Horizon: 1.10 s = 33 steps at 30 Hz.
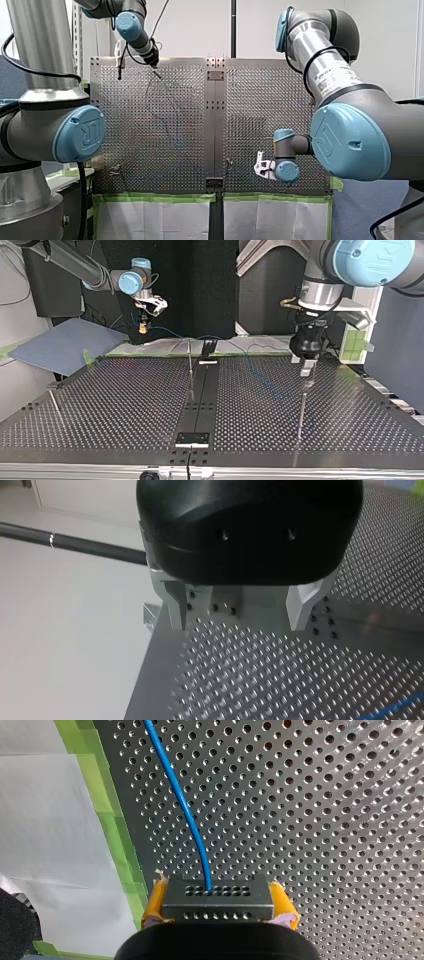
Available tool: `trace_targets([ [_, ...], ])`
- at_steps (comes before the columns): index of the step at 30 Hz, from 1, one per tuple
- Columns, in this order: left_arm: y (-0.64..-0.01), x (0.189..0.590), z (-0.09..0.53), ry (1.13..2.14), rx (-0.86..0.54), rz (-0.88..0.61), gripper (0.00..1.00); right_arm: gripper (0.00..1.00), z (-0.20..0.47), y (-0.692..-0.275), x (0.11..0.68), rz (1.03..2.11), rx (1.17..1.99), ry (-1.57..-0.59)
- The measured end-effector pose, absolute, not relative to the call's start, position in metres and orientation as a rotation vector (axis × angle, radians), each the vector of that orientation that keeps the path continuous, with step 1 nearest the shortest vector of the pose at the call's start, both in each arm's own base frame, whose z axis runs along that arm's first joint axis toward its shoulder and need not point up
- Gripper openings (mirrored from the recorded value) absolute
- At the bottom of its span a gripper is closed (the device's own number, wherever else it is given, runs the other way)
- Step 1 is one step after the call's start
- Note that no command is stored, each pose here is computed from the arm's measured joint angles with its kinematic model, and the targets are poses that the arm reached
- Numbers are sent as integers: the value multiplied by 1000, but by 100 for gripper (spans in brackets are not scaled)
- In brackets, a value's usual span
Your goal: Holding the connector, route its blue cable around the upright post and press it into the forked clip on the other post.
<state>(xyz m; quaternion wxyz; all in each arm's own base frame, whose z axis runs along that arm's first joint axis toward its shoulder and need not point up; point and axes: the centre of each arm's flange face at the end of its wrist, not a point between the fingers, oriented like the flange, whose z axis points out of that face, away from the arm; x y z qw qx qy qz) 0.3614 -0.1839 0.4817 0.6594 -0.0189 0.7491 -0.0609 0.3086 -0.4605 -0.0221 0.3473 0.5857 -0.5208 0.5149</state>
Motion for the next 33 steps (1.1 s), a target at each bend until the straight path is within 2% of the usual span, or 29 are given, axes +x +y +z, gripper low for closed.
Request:
trace_targets([
  [6,-185,361,487,1711,-46,-150,98,0,-22,-460,309,1336,1520,-1351],
  [33,-168,354,474,1820,-149,17,98,0,-22,-459,311,1344,1524,-1353],
])
